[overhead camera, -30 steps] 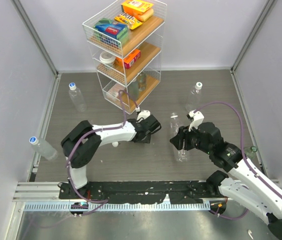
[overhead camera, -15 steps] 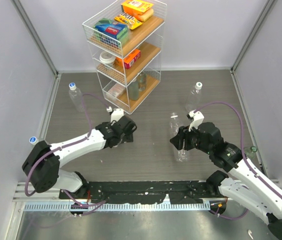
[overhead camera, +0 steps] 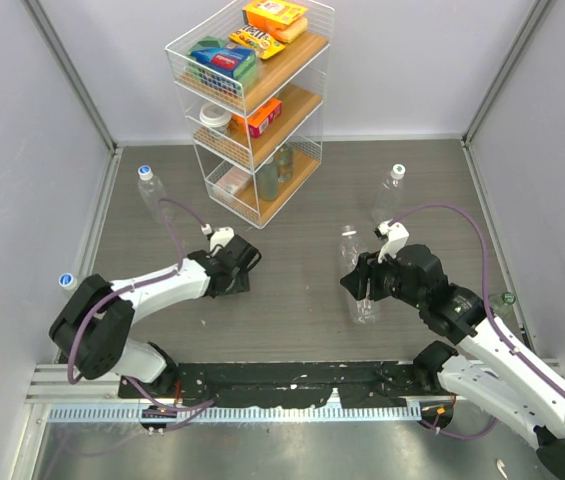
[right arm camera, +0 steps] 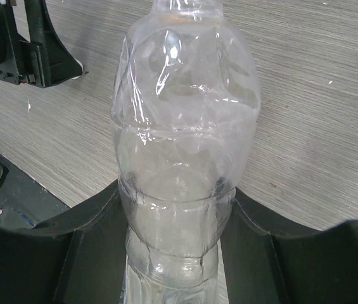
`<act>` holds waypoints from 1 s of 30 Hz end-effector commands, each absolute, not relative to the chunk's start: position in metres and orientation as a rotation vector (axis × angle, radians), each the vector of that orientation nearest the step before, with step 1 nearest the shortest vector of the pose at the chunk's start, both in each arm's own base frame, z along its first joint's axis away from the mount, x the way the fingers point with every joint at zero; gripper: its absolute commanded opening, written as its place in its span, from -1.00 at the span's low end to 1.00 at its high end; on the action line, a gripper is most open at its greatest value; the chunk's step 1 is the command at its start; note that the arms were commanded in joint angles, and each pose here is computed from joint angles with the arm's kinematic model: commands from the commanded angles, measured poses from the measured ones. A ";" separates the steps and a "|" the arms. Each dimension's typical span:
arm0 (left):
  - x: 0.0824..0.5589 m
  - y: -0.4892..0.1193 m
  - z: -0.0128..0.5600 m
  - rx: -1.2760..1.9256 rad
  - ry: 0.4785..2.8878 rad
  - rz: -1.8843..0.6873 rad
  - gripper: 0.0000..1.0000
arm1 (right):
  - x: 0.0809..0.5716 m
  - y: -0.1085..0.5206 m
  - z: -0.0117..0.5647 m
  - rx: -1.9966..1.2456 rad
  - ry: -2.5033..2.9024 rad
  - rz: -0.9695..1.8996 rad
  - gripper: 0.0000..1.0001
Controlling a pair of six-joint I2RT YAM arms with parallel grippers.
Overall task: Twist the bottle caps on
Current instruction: Move the bottle cap to the center of the board.
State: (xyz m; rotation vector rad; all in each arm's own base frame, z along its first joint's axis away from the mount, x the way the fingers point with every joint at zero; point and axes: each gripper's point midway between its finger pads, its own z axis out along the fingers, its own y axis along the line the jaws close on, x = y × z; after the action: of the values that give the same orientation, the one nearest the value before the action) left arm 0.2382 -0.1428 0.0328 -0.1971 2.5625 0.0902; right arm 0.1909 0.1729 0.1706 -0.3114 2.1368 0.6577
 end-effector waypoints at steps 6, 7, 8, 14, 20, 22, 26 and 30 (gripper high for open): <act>0.250 -0.161 0.020 -0.182 2.571 0.006 -0.16 | 0.196 0.175 0.186 -0.303 2.078 0.667 -0.12; 0.252 -0.158 0.018 -0.189 2.579 0.023 -0.23 | 0.196 0.174 0.186 -0.301 2.075 0.668 -0.12; 0.254 -0.158 0.017 -0.190 2.586 0.030 -0.35 | 0.196 0.175 0.186 -0.304 2.077 0.670 -0.12; 0.253 -0.175 0.018 -0.175 2.610 -0.086 -0.49 | 0.196 0.174 0.187 -0.302 2.075 0.669 -0.12; 0.239 -0.251 0.048 -0.109 2.578 -0.714 -0.45 | 0.197 0.173 0.186 -0.296 2.077 0.657 -0.12; 0.233 -0.268 0.058 -0.099 2.565 -0.865 -0.37 | 0.198 0.173 0.186 -0.294 2.075 0.656 -0.12; 0.225 -0.291 0.070 -0.088 2.563 -1.061 -0.23 | 0.198 0.172 0.186 -0.292 2.077 0.653 -0.12; 0.214 -0.317 0.079 -0.067 2.555 -1.292 -0.15 | 0.198 0.173 0.187 -0.295 2.074 0.659 -0.12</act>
State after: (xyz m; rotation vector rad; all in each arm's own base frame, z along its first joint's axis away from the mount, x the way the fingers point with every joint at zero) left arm 0.2229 -0.2725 0.0475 -0.1313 2.6289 -0.9056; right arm 0.1917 0.1720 0.1705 -0.3070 2.1361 0.6508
